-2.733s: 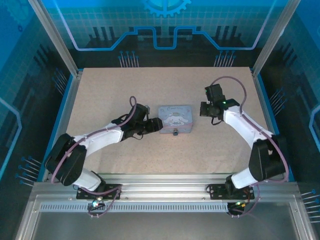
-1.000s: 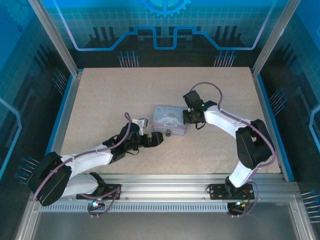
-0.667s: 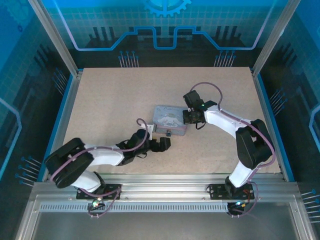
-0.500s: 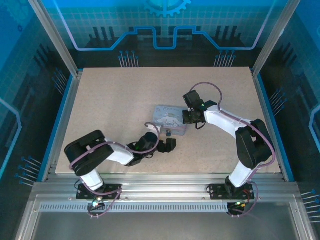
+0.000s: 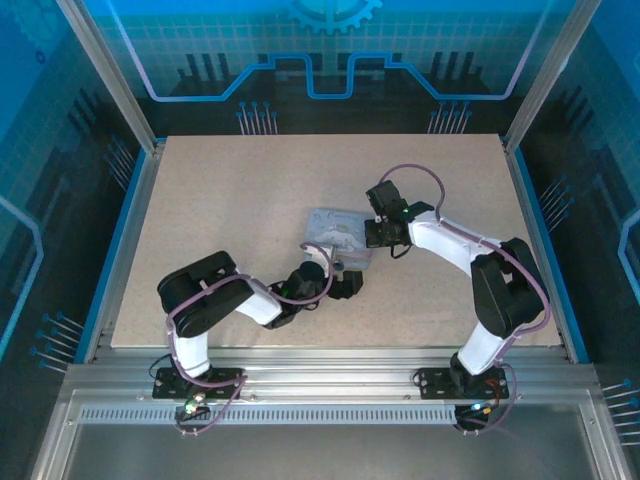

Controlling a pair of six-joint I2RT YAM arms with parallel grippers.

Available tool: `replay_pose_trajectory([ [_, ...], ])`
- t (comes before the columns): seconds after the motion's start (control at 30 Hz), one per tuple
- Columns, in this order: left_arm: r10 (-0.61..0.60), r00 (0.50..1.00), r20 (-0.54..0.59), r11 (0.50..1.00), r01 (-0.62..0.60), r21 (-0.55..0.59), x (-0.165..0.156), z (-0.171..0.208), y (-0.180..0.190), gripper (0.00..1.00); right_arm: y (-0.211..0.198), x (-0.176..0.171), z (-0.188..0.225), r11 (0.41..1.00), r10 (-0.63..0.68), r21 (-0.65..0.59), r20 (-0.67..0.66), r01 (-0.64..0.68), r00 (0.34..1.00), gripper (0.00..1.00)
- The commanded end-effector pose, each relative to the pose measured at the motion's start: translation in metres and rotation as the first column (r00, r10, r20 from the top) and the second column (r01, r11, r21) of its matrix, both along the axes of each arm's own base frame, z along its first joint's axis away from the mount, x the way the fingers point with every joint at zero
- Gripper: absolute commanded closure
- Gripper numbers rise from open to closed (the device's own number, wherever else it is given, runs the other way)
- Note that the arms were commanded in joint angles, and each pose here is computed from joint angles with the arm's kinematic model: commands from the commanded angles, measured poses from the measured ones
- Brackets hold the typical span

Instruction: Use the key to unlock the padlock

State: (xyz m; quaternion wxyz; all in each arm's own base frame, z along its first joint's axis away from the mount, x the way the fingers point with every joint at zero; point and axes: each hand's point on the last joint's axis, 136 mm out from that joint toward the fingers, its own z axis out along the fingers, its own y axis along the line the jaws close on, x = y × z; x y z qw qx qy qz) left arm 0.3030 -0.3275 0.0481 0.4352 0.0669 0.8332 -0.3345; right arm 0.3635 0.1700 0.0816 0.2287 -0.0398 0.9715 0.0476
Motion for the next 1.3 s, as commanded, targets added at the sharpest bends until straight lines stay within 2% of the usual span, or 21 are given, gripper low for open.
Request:
replay_pose_trajectory([
  [0.0,-0.104,0.994,0.017,0.989,0.105,-0.106,-0.003,0.015,-0.022,0.1,0.003,0.0,-0.007,1.0,0.008,0.015,-0.018,-0.008,1.0,1.0],
  [0.47,-0.141,0.99,-0.02,0.965,0.133,-0.224,-0.001,0.016,-0.012,0.26,0.001,-0.002,-0.006,1.0,0.006,0.012,-0.017,-0.006,1.0,1.0],
  [0.63,-0.137,0.99,-0.023,0.964,0.128,-0.235,0.0,0.014,-0.011,0.26,0.0,-0.003,-0.006,1.0,0.007,0.013,-0.017,-0.007,1.0,1.0],
  [0.8,-0.161,0.987,-0.018,0.952,0.15,-0.267,0.0,0.016,-0.017,0.3,0.001,-0.003,-0.005,1.0,0.005,0.015,-0.015,-0.004,1.0,1.0],
  [0.97,-0.165,0.986,-0.02,0.944,0.152,-0.293,0.003,0.015,-0.022,0.29,0.001,-0.004,-0.005,1.0,0.006,0.016,-0.017,-0.006,1.0,1.0],
  [1.1,-0.165,0.986,-0.015,0.934,0.151,-0.324,0.004,0.016,-0.024,0.24,0.001,-0.005,-0.006,1.0,0.005,0.017,-0.02,-0.005,1.0,1.0],
  [1.27,-0.16,0.986,-0.056,0.93,0.131,-0.343,0.003,0.008,-0.015,0.33,0.0,-0.004,-0.005,1.0,0.004,0.015,-0.017,-0.004,1.0,1.0],
])
